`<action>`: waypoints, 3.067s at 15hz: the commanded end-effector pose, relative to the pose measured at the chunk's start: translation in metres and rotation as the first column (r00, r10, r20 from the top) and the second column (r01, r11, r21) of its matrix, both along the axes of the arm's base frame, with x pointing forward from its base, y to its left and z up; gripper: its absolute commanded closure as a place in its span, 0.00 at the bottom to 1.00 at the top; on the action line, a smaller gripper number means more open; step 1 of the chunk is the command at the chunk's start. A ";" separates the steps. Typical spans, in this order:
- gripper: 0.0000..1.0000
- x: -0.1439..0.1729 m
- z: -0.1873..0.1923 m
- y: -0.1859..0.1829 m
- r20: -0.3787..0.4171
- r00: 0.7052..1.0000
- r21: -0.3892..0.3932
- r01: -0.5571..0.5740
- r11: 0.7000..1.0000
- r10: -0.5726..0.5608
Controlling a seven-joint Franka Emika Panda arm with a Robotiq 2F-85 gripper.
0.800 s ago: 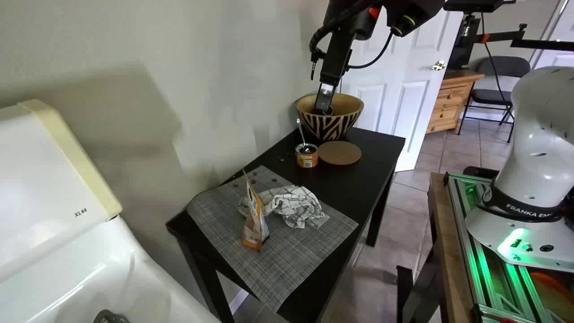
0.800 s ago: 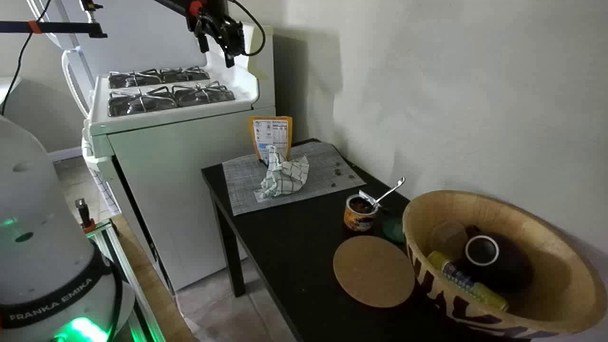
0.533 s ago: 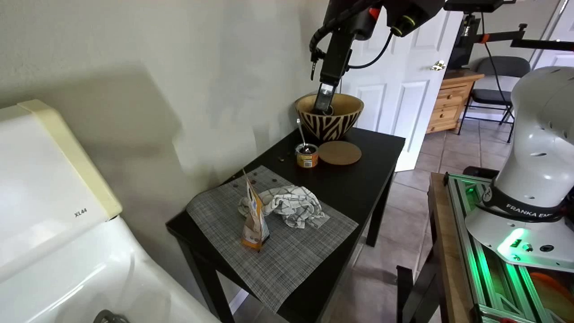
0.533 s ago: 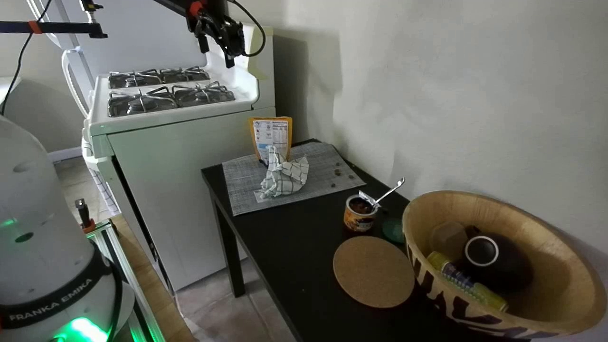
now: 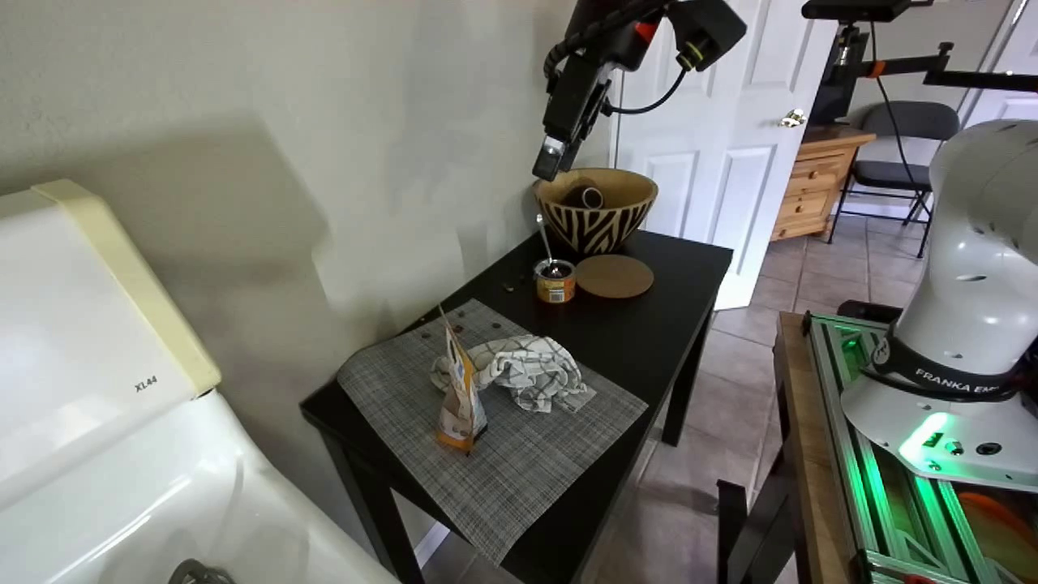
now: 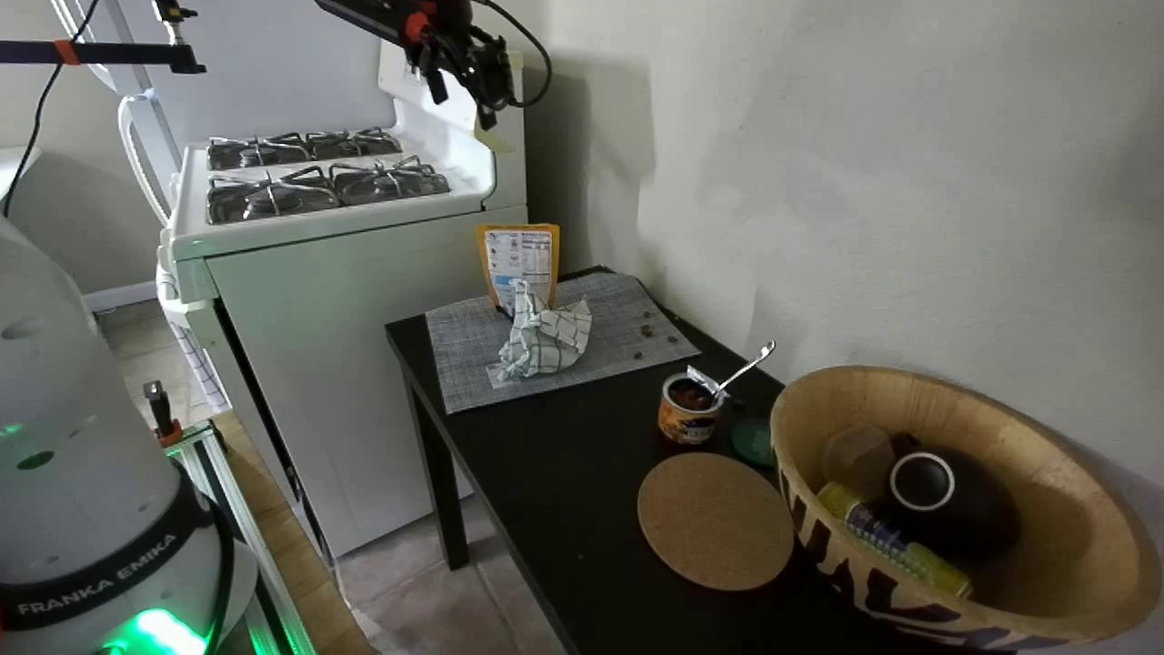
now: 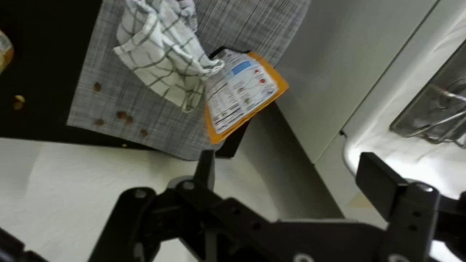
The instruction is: Move the mug to the table
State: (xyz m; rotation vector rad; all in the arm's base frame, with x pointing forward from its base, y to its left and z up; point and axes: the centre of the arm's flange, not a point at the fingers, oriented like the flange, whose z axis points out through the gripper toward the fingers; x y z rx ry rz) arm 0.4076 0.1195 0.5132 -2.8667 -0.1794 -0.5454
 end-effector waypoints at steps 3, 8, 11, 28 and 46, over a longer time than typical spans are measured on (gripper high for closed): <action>0.00 0.048 -0.048 -0.117 0.062 0.965 -0.130 0.259 0.957 -0.253; 0.00 0.055 -0.083 -0.247 0.100 0.873 -0.243 0.487 0.839 -0.478; 0.00 0.058 -0.085 -0.308 0.158 0.823 -0.362 0.563 0.743 -0.546; 0.00 0.071 -0.119 -0.430 -0.078 0.885 -0.617 0.319 0.719 -0.459; 0.00 0.129 -0.187 -0.474 -0.139 0.963 -0.737 0.054 0.673 -0.230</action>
